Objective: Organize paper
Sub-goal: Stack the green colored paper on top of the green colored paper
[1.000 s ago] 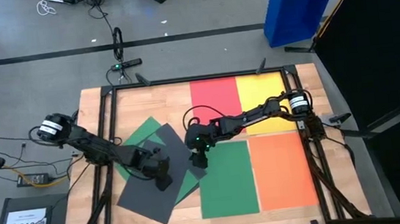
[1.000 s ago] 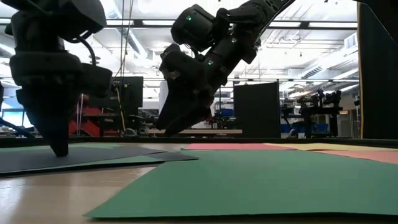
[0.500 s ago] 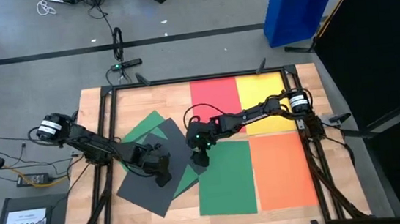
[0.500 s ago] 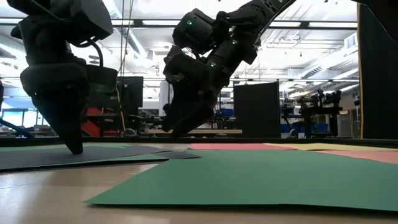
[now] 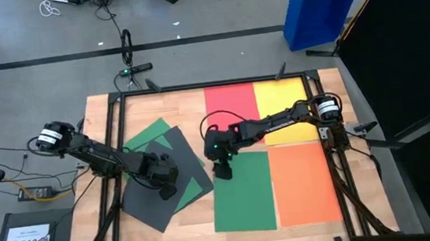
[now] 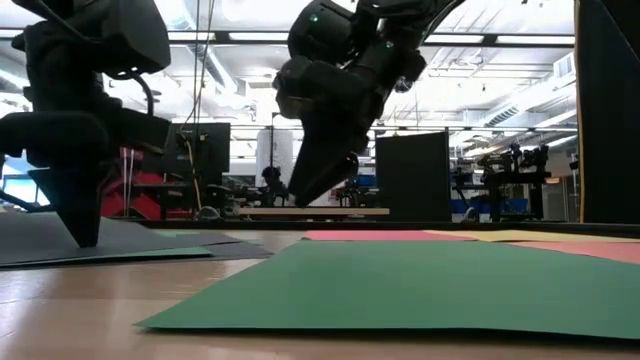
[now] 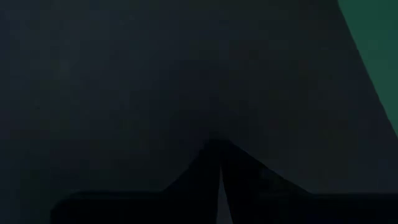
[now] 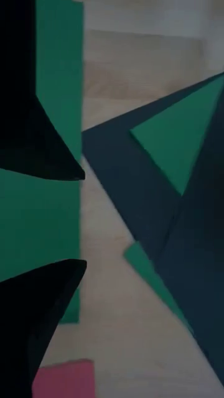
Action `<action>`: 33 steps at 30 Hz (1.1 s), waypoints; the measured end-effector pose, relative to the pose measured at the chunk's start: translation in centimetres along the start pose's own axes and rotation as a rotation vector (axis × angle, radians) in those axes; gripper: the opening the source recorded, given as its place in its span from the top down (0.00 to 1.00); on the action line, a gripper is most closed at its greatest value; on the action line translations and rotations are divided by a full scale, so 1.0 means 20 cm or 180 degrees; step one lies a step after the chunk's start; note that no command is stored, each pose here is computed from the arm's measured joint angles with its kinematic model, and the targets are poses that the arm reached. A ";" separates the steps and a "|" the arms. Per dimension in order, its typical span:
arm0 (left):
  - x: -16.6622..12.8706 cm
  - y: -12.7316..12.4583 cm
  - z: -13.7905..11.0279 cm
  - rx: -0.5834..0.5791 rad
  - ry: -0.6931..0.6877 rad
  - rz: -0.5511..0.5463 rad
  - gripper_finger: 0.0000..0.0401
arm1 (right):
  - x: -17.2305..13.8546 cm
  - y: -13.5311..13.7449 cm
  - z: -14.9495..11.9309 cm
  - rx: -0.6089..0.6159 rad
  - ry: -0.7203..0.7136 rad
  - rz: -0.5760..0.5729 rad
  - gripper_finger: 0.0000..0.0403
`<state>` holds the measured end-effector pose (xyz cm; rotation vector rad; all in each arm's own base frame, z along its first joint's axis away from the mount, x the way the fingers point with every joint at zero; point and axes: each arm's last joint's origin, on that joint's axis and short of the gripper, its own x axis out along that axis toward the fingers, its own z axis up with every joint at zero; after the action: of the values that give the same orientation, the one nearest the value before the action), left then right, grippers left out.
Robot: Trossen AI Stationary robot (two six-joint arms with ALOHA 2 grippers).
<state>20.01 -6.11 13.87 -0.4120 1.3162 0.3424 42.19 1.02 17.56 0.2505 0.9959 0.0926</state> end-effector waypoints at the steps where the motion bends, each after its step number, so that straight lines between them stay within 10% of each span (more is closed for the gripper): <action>1: -0.01 -0.01 0.01 0.0023 -0.0006 -0.0022 1.00 | 0.00 0.00 -0.01 -0.0001 0.0030 -0.0002 0.51; 26: -0.19 -0.08 0.10 0.0293 -0.0229 0.0180 1.00 | 0.02 0.13 -0.05 -0.0201 0.0186 0.0031 0.52; 33: -0.33 -0.06 -0.05 -0.0038 -0.0725 -0.0067 1.00 | 0.03 0.15 -0.01 -0.0204 -0.0109 0.0098 0.49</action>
<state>18.27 -7.79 20.22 -0.3848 1.0874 0.3685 42.43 4.03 17.78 0.2081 0.9536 0.1477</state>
